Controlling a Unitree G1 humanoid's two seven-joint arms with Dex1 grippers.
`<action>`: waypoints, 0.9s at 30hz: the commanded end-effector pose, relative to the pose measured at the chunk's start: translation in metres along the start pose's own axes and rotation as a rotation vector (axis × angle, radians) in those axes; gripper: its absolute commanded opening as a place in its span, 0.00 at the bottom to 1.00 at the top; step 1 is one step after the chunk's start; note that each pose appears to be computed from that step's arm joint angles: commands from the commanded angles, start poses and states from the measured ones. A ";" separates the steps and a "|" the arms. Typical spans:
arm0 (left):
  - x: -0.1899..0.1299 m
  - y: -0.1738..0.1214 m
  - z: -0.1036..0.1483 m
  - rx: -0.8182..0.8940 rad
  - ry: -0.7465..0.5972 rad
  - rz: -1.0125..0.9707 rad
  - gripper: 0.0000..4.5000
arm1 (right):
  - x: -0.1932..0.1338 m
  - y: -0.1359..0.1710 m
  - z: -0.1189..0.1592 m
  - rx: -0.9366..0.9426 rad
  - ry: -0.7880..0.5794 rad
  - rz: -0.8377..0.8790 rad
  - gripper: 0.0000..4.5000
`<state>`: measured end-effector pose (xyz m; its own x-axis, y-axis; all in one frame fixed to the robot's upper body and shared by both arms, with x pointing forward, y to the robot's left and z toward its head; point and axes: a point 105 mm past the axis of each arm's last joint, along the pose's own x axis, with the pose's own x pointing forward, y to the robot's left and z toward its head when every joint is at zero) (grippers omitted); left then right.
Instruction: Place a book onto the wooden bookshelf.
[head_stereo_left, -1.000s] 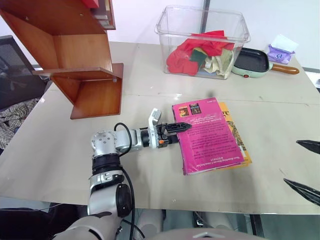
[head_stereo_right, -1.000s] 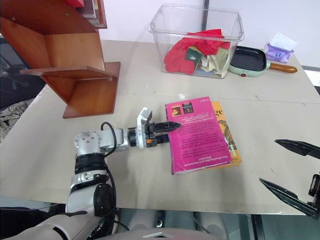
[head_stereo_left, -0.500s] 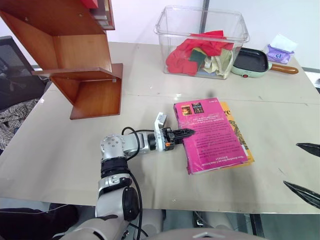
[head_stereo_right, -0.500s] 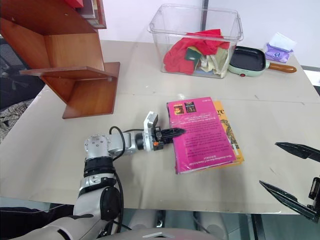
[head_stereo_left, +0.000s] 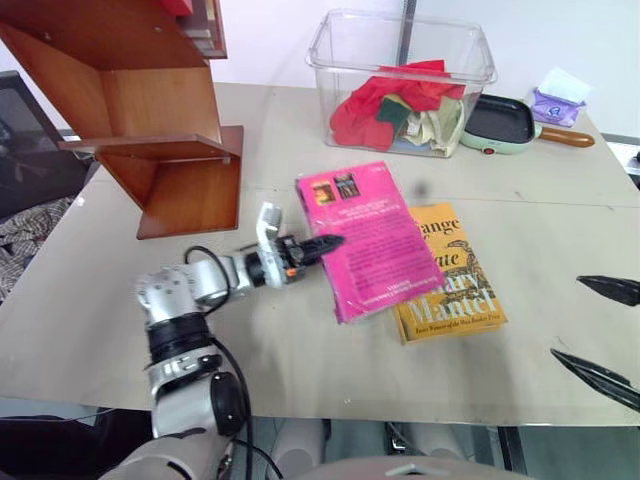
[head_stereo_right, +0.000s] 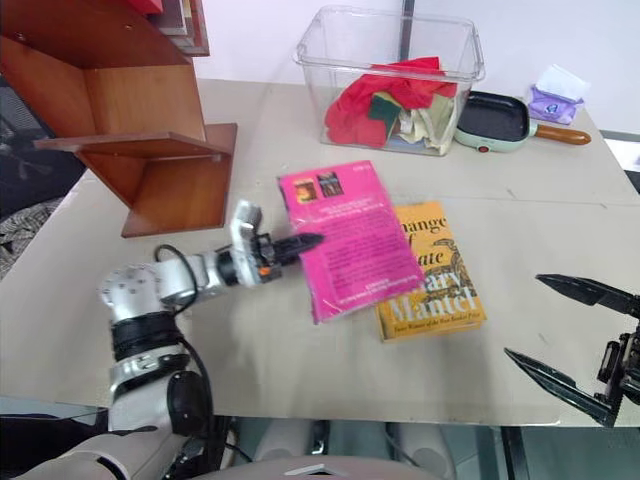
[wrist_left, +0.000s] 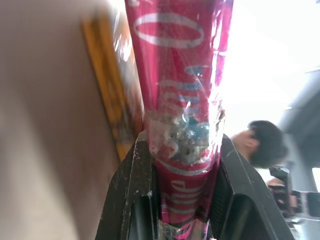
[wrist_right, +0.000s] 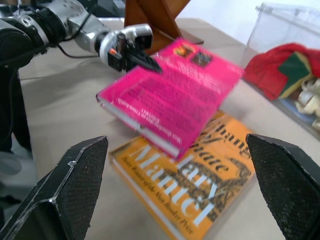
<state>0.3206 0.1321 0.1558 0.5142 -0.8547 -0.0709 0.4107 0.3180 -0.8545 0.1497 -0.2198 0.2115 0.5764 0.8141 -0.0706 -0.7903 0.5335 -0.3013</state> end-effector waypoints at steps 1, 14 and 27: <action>-0.008 -0.063 0.043 0.391 -0.114 -0.051 0.13 | 0.007 -0.012 0.011 -0.021 -0.087 -0.023 1.00; 0.006 -0.154 0.089 1.954 -0.114 0.327 0.13 | 0.039 -0.035 0.020 -0.036 -0.217 0.020 1.00; -0.076 -0.195 0.153 2.243 0.472 0.794 0.13 | 0.051 -0.056 0.016 -0.106 -0.272 0.021 1.00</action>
<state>0.3198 0.1718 0.4015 0.8702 -0.4277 -0.2446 0.2712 0.0015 0.9625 0.2206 -0.2067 0.2346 0.4909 0.8561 0.1616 -0.7798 0.5145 -0.3568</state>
